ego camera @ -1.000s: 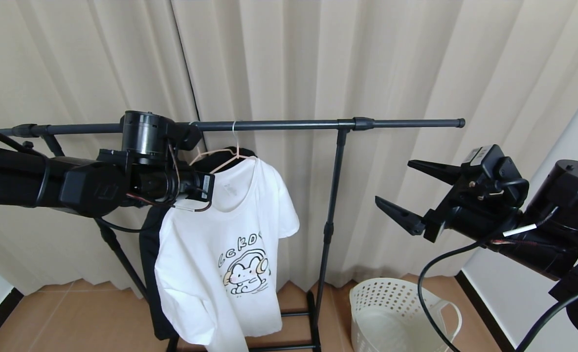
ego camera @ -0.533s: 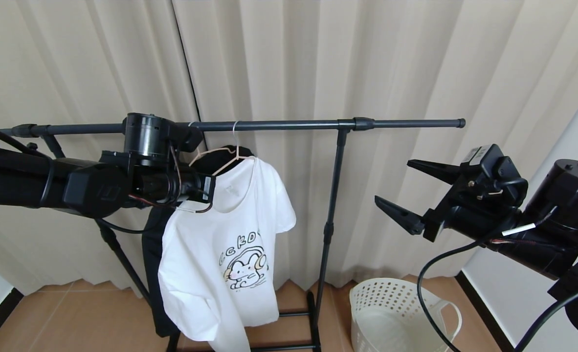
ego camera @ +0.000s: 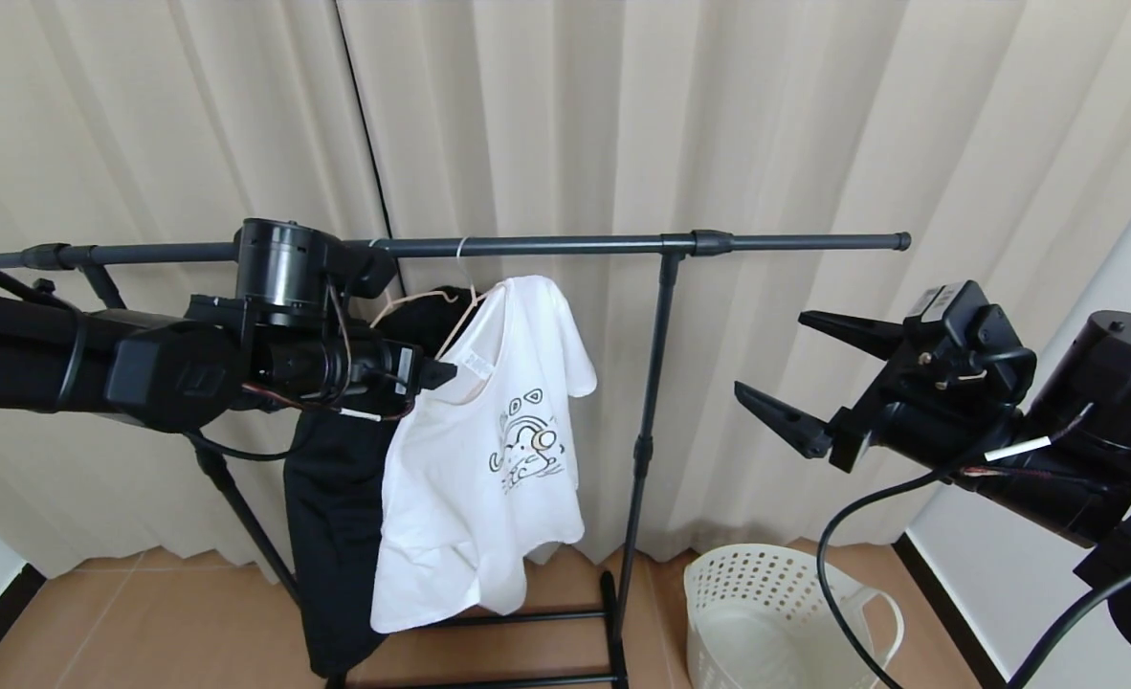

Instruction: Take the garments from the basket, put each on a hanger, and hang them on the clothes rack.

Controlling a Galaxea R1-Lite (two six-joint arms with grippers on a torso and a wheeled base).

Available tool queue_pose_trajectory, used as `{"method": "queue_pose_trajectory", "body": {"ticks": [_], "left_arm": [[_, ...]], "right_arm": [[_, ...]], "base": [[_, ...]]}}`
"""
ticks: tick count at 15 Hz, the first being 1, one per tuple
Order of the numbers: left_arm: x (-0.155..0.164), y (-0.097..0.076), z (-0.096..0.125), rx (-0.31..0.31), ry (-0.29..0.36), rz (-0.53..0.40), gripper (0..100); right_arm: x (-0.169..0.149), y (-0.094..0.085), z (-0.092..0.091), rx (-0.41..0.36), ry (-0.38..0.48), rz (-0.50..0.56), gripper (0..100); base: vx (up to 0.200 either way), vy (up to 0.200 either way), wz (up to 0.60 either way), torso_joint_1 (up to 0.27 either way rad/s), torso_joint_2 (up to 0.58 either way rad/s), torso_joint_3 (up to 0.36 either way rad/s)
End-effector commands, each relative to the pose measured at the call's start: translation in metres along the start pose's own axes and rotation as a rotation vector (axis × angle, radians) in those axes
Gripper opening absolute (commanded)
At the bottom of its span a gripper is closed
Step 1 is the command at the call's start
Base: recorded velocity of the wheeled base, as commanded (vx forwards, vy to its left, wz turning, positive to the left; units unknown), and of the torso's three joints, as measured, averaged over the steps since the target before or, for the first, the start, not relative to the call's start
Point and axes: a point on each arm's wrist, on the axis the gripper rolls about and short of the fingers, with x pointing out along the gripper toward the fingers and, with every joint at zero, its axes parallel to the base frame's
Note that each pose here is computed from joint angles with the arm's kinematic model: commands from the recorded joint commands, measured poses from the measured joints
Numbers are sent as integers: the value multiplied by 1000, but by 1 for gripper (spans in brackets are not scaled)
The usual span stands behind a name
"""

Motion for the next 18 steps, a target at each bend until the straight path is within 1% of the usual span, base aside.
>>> {"method": "queue_pose_trajectory", "body": {"ticks": [1,3,4,5,6,7,8,9,10,11,12,13,14,15,16,18], "left_arm": [[-21,-3,2,7,-24,-8,100],[-40,-6,3,13,-47,-19,100],[-76,-8,-7,18,-66,-28,100],[-98,-8,-16,24,-75,-28,100],[-115,-8,-27,30,-78,-30,100],[-137,-8,-41,36,-86,-32,100],[-148,-8,-52,37,-86,-49,100],[-175,-10,-76,43,-101,-111,100],[-194,-11,-97,49,-117,-153,100],[-208,-12,-117,50,-123,-171,100],[-219,-13,-139,54,-124,-172,100],[-225,-13,-152,63,-127,-170,100],[-236,-14,-181,100,-139,-164,100],[-241,-15,-201,109,-142,-157,100],[-244,-16,-217,108,-143,-151,100],[-246,-16,-236,104,-148,-140,100]], "right_arm": [[-1,0,2,-3,-7,-1,100],[-3,-1,6,-9,-19,-8,100],[-7,-6,13,17,-37,-47,100],[-8,-9,21,48,-53,-96,100],[-10,-11,28,69,-38,-125,100],[-17,-13,40,87,3,-138,100],[-23,-13,49,109,42,-136,100],[-39,-10,68,174,108,-124,100],[-51,-9,81,219,125,-127,100],[-65,-5,91,239,132,-133,100],[-76,0,94,241,144,-139,100],[-81,5,94,246,156,-130,100],[-97,23,80,253,203,-130,100],[-114,36,63,253,247,-167,100],[-133,47,47,253,267,-191,100],[-158,60,30,249,258,-198,100]], "base": [[0,0,0,0,0,0],[0,0,0,0,0,0],[0,0,0,0,0,0],[0,0,0,0,0,0],[0,0,0,0,0,0],[0,0,0,0,0,0],[0,0,0,0,0,0],[0,0,0,0,0,0],[0,0,0,0,0,0],[0,0,0,0,0,0],[0,0,0,0,0,0],[0,0,0,0,0,0],[0,0,0,0,0,0],[0,0,0,0,0,0],[0,0,0,0,0,0],[0,0,0,0,0,0]]}}
